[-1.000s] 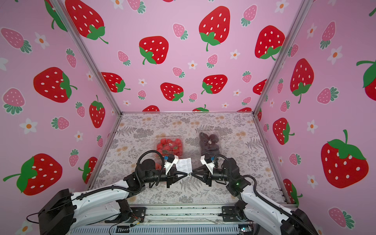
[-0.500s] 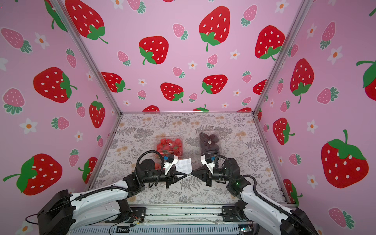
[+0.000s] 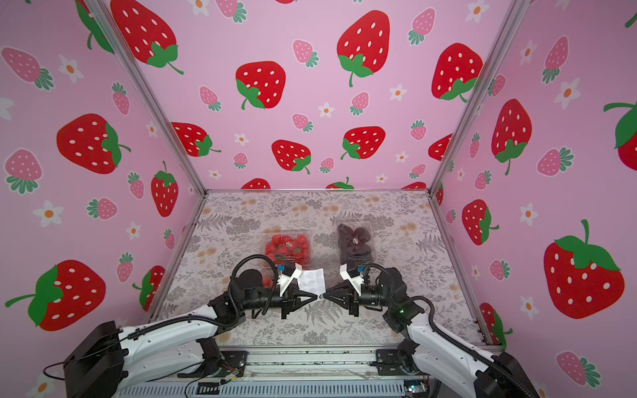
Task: Label fruit boxes
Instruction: Adjust the label sticker.
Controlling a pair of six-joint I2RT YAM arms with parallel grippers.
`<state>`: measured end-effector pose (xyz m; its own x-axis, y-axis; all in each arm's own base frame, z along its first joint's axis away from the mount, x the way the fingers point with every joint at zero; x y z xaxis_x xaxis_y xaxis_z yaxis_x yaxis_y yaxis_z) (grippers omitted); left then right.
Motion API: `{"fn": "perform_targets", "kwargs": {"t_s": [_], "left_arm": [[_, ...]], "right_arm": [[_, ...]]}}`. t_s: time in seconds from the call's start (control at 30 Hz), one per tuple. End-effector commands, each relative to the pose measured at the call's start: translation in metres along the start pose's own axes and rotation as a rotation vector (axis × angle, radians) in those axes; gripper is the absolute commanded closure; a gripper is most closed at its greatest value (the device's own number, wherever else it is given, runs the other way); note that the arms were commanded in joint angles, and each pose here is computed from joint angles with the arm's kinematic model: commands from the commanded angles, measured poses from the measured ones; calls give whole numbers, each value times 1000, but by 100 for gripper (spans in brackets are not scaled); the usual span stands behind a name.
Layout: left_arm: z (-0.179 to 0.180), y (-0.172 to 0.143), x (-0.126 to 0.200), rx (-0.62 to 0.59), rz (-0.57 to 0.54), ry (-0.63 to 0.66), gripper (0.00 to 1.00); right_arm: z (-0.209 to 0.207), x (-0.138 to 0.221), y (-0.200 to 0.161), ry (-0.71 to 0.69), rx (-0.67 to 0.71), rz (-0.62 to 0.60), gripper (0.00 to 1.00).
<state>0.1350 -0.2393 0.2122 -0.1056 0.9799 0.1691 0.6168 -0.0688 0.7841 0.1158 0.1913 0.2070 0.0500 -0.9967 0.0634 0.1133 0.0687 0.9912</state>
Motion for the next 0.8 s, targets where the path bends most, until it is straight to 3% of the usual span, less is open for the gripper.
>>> {"fn": "perform_targets", "kwargs": {"t_s": [0.0, 0.2, 0.43, 0.53, 0.63, 0.77], "left_arm": [[-9, 16, -2, -32, -36, -45, 100], [-11, 17, -3, -26, -22, -60, 100], [-12, 18, -2, -28, -29, -61, 100], [-11, 17, -3, -21, -24, -57, 100], [-10, 16, -5, -18, -19, -62, 86], [-11, 17, -6, -20, -16, -73, 83]], "right_arm": [[3, -1, -2, 28, 21, -7, 87], [2, -3, -2, 39, 19, 2, 87], [3, -1, -2, 26, 29, 1, 100], [5, -1, -1, 34, 34, -4, 100], [5, -1, -1, 33, 34, -5, 100], [4, -1, -1, 35, 30, -1, 100]]}}
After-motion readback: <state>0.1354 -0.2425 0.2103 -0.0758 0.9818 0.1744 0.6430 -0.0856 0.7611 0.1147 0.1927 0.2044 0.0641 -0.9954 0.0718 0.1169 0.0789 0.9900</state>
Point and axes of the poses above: each gripper's point midway between its finger pads, its own x axis back along the fingers, its own z axis along the line the jaws close on, y = z × x, the point moved 8 cm from there along x, back along the fingers, and after that the axes turned 11 degrees about x, right-handed, at the moved point
